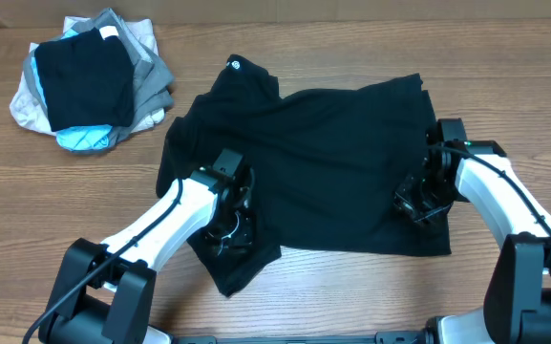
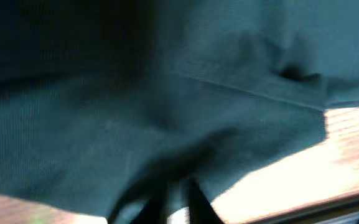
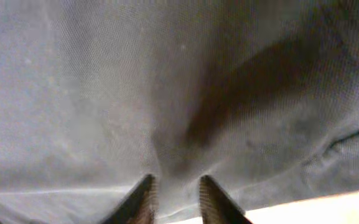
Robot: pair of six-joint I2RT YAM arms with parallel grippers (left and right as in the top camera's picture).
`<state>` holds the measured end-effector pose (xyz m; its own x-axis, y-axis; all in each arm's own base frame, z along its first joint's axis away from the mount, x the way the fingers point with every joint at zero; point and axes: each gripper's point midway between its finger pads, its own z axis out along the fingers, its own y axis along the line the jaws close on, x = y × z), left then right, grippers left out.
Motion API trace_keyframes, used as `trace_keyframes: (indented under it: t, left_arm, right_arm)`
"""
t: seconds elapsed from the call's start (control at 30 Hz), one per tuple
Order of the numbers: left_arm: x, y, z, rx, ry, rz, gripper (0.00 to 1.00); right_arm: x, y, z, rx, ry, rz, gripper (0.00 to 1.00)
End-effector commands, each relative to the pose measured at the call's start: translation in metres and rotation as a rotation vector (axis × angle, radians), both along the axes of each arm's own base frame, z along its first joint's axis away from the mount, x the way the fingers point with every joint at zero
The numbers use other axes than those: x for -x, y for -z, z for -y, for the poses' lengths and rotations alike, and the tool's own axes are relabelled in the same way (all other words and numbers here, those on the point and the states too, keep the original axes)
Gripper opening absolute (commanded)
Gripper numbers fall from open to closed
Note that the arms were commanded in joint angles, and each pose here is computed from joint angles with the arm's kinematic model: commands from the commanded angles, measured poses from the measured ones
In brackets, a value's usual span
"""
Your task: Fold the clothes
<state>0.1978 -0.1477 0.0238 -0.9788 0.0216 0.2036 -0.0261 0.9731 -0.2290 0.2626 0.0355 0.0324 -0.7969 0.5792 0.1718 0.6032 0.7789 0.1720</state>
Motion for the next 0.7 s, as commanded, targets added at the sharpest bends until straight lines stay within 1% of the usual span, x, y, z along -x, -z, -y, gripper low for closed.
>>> trace_keyframes:
  t: [0.0, 0.07, 0.27, 0.4, 0.67]
  left_arm:
    - [0.005, 0.008, -0.006, -0.007, -0.047, -0.030, 0.04]
    - [0.007, 0.011, -0.007, -0.010, -0.047, -0.033, 0.04]
    - [0.018, 0.018, -0.011, -0.021, -0.055, -0.062, 0.04]
    - [0.032, 0.025, -0.015, -0.031, -0.071, -0.104, 0.04]
    - [0.062, 0.038, -0.026, -0.055, -0.075, -0.183, 0.04]
  right_arm:
    - [0.005, 0.005, -0.001, -0.030, 0.012, 0.006, 0.16]
    - [0.004, 0.008, -0.002, -0.034, 0.013, 0.016, 0.13]
    - [0.009, 0.021, -0.001, -0.035, 0.045, 0.010, 0.13]
    - [0.014, 0.026, 0.007, -0.040, 0.097, -0.011, 0.05]
    - [0.017, 0.026, 0.035, -0.026, 0.191, -0.028, 0.04]
